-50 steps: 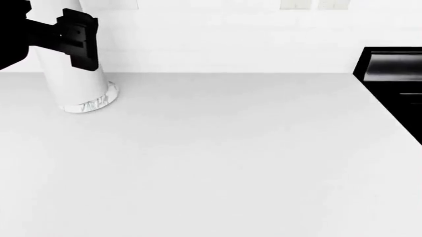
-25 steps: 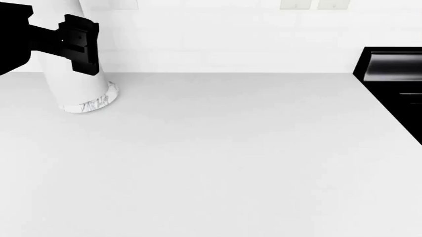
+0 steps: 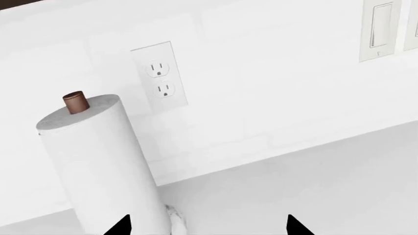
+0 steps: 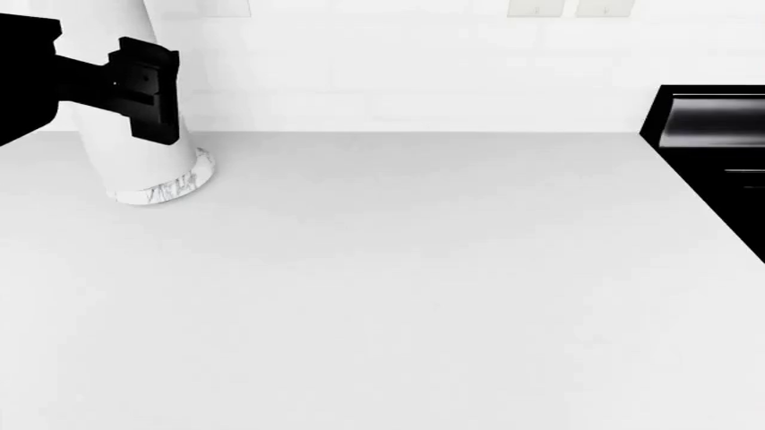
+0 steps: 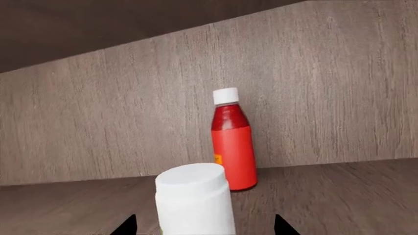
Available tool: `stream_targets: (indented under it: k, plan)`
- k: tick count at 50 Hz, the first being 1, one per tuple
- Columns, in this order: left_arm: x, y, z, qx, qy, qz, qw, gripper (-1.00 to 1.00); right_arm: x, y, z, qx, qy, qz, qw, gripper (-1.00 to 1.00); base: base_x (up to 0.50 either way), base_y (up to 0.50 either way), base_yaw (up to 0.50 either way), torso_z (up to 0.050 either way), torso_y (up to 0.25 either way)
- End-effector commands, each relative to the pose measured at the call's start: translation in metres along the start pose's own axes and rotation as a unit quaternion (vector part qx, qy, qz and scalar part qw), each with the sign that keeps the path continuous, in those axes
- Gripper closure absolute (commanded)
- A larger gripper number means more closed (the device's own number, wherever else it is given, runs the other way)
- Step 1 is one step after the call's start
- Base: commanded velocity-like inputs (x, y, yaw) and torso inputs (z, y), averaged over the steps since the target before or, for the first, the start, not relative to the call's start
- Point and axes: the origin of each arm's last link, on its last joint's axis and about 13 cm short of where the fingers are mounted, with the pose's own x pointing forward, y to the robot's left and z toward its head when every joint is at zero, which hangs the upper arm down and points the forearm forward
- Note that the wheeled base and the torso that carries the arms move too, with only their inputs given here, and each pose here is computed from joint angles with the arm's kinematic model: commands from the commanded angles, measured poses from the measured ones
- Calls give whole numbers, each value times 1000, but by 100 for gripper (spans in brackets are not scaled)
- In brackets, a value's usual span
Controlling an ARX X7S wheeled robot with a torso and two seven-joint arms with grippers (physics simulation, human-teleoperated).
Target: Pick and place the shaker into the drawer. Then close the cabinet.
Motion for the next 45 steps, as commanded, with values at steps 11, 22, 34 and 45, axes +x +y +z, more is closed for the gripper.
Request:
stream_targets:
  k: [11, 22, 34, 45]
  plan:
    - [-1, 1, 0, -1, 2, 1, 1000, -100, 10, -7, -23, 6, 33, 13, 999, -100, 0, 0, 0, 0, 0]
    - [-2, 1, -2, -2, 2, -3, 1000, -100, 12, -9, -28, 2, 36, 15, 999, 100, 0, 0, 0, 0, 0]
    - [-2, 1, -2, -4, 1, -2, 1000, -100, 9, -8, -20, -5, 27, 18, 999, 100, 1, 0, 1, 0, 0]
    - [-8, 3, 3, -11, -8, 3, 1000, -100, -16, 7, 29, -32, -24, 37, 999, 100, 0, 0, 0, 0, 0]
